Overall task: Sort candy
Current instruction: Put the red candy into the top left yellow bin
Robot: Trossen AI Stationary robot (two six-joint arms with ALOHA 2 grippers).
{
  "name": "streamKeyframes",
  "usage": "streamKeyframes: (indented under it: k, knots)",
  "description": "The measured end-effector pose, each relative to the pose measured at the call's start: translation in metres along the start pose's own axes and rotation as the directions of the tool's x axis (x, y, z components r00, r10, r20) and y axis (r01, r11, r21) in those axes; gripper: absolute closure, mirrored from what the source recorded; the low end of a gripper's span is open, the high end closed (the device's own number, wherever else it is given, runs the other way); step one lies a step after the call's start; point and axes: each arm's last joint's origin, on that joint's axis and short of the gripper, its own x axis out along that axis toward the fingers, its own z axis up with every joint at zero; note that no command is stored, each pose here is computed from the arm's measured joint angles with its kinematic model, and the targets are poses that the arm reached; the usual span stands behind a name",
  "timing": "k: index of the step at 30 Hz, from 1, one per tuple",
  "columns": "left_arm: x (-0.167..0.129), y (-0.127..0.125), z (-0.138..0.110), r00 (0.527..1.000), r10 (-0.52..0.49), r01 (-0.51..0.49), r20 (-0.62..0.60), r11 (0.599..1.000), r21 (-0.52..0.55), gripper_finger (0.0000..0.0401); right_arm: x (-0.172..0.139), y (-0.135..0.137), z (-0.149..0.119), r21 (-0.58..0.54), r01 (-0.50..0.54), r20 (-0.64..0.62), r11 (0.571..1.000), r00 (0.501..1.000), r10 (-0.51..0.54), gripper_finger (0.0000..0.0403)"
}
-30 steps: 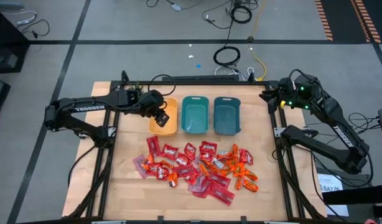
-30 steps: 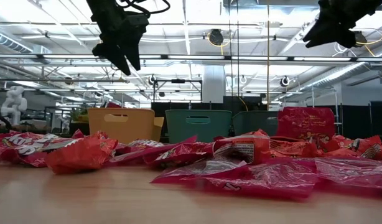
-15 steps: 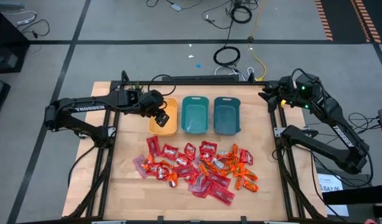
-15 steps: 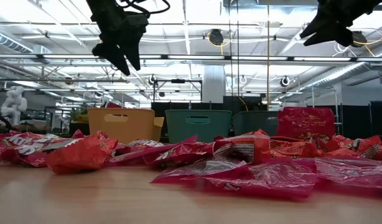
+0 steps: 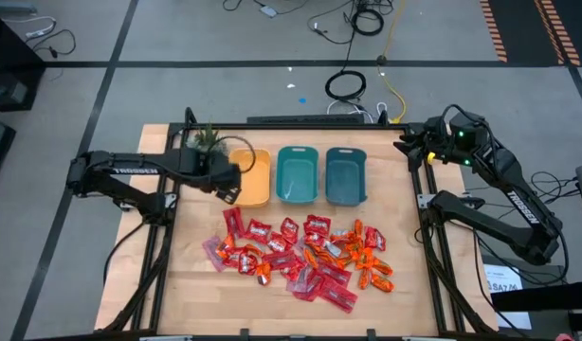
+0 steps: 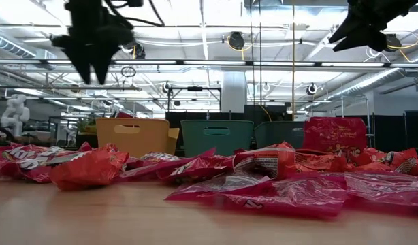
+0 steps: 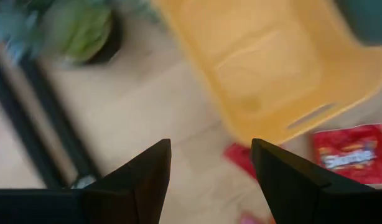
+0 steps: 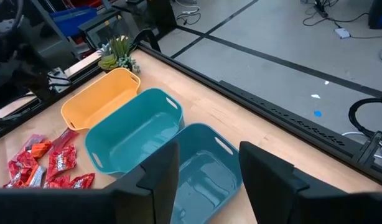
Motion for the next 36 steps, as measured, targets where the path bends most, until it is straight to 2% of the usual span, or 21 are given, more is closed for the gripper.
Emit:
streamKeyframes:
  k: [2, 9, 13, 17, 21, 25, 30, 36]
  knots:
    - [-0.004, -0.002, -0.011, 1.0, 0.019, -0.019, -0.009, 0.999, -0.046, 0.0168, 0.0, 0.0, 0.0, 0.001, 0.001, -0.004, 1.0, 1.0, -0.001, 0.0243]
    - [-0.016, -0.011, -0.052, 1.0, -0.007, 0.008, 0.009, 0.985, -0.172, 0.0168, 0.0, 0.0, -0.001, 0.001, 0.001, -0.005, 1.0, 1.0, -0.001, 0.0243]
    - [-0.002, -0.015, -0.082, 0.999, -0.053, 0.052, 0.002, 0.96, -0.275, 0.0168, 0.0, 0.0, 0.0, 0.001, 0.0, -0.005, 1.0, 1.0, 0.0, 0.0243]
    - [0.024, -0.023, -0.105, 0.989, -0.147, 0.126, -0.028, 0.918, -0.375, 0.0168, 0.0, 0.0, -0.001, 0.001, 0.001, -0.005, 1.0, 1.0, -0.001, 0.0243]
    - [0.049, -0.026, -0.119, 0.977, -0.203, 0.147, -0.066, 0.865, -0.481, 0.0168, 0.0, 0.0, -0.001, 0.001, 0.001, -0.005, 1.0, 1.0, -0.001, 0.0243]
    - [0.065, -0.022, -0.13, 0.976, -0.186, 0.096, -0.114, 0.834, -0.543, 0.0168, 0.0, 0.0, 0.0, 0.001, 0.0, -0.005, 1.0, 1.0, 0.0, 0.0243]
    - [0.072, -0.017, -0.141, 0.969, -0.164, 0.027, -0.187, 0.815, -0.579, 0.0168, 0.0, 0.0, -0.002, 0.005, 0.003, -0.023, 1.0, 1.0, -0.003, 0.0243]
    - [0.085, -0.022, -0.146, 0.953, -0.232, 0.075, -0.195, 0.804, -0.589, 0.0168, 0.0, -0.001, -0.005, 0.011, 0.008, -0.051, 1.0, 0.999, -0.008, 0.0243]
